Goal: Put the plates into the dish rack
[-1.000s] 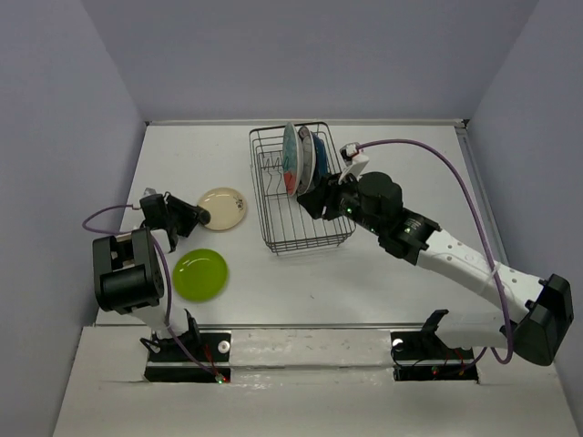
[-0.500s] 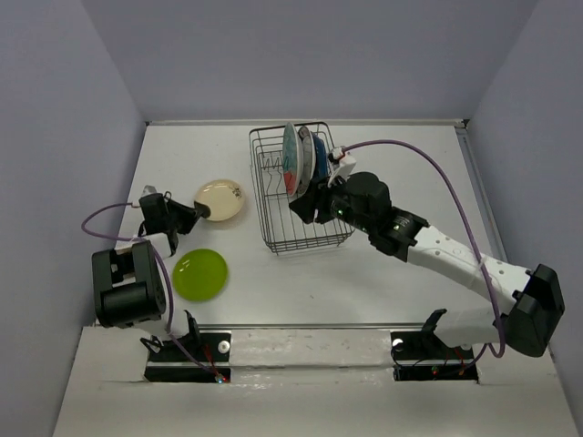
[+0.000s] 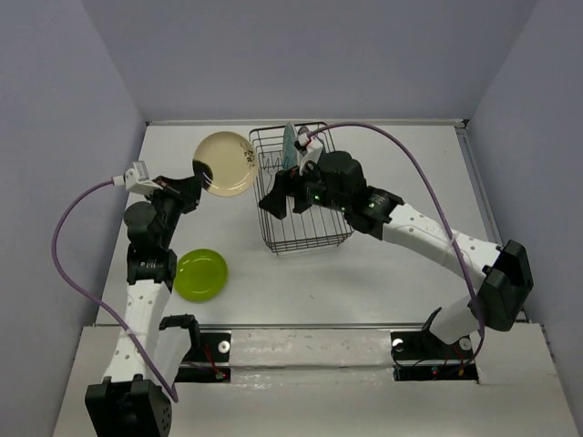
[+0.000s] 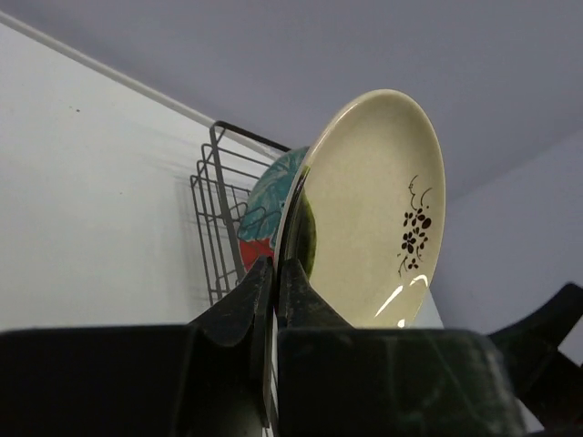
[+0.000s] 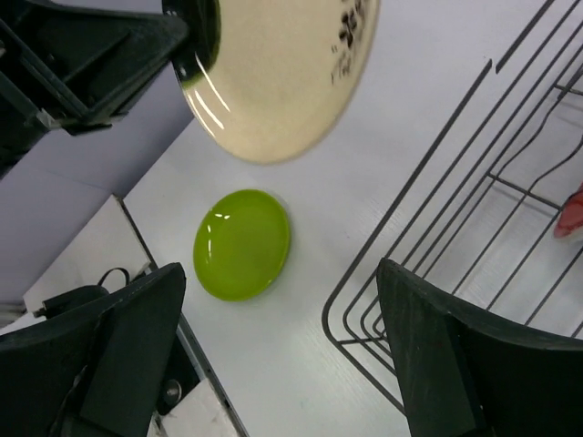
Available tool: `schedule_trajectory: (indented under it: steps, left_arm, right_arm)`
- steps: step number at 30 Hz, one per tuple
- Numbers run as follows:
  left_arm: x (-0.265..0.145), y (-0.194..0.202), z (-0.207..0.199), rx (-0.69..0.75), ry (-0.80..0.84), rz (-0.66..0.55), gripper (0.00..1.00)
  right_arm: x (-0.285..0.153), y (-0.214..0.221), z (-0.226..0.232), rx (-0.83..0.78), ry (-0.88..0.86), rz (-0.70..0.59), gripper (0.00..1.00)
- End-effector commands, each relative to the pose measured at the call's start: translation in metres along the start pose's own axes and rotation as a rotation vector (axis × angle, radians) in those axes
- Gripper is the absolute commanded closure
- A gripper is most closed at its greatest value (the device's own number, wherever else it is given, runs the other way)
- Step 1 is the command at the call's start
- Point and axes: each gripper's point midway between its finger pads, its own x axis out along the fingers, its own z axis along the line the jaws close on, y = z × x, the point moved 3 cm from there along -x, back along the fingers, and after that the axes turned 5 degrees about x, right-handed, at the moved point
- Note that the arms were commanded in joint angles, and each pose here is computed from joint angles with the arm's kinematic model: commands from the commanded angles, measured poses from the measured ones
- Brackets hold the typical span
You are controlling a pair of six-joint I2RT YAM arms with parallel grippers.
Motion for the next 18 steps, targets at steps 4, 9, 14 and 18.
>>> schedule_trajectory:
  steps: [4,9,14,18]
  left_arm:
    - [-0.022,0.02,-0.035,0.112,0.194,0.144,0.94]
    - [-0.038,0.032,-0.054,0.137,0.311,0.196,0.94]
    - [-0.049,0.045,-0.074,0.16,0.438,0.245,0.94]
    - [-0.052,0.046,-0.084,0.193,0.488,0.255,0.92]
  right_arm:
    - [0.001,-0.036,0.021,-0.056,-0.04,-0.083,0.03]
    - [-0.001,-0.034,-0.001,-0.039,0.065,-0.087,0.01]
    - [0.009,-0.023,-0.005,-0.024,0.064,-0.035,0.05]
    - [0.006,-0.028,0.002,-0.01,0.032,-0.053,0.31]
